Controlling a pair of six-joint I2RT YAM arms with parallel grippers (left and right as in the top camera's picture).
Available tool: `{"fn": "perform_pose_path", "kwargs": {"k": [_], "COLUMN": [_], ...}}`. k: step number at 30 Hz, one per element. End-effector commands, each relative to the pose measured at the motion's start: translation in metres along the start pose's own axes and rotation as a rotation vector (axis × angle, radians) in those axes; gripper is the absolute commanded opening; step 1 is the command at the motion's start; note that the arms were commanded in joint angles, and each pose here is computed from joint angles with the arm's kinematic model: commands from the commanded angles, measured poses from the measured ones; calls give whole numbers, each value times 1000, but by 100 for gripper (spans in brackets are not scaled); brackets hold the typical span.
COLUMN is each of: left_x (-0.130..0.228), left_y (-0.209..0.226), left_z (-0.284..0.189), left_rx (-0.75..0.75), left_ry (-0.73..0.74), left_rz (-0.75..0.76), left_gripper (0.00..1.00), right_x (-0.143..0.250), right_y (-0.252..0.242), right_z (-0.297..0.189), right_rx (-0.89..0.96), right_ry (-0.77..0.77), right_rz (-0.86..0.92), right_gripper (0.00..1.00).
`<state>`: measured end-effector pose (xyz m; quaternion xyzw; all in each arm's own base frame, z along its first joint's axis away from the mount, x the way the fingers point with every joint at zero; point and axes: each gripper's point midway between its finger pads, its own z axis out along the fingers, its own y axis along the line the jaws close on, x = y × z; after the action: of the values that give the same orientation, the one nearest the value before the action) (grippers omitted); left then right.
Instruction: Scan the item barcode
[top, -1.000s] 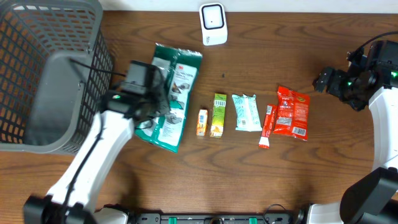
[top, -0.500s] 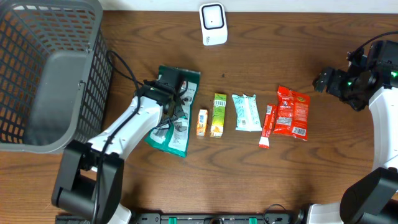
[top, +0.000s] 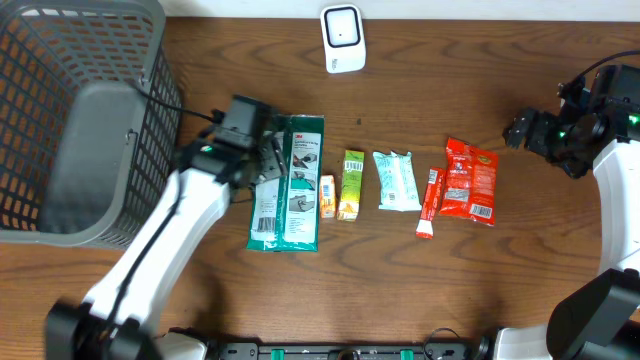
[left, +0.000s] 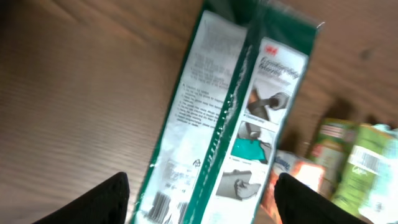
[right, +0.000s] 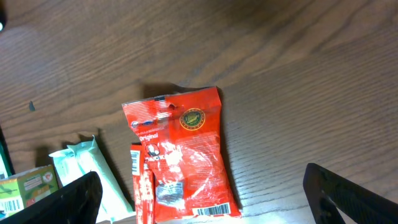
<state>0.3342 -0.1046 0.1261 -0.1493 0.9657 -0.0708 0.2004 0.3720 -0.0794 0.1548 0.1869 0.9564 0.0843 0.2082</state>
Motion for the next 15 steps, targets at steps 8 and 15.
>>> {"fn": "perform_pose_path", "kwargs": {"k": [8, 15], "left_x": [-21, -24], "left_y": [27, 34], "left_z": [-83, -83], "left_rx": [42, 13], "left_ry": [-165, -175], "left_rz": [70, 76], "left_gripper": [76, 90], "right_x": [-3, -3], "right_y": [-1, -1], "right_z": [-1, -1], "right_rx": [-3, -3], "right_ry": [-6, -6], "right_rz": [-5, -5], "right_gripper": [99, 99]}}
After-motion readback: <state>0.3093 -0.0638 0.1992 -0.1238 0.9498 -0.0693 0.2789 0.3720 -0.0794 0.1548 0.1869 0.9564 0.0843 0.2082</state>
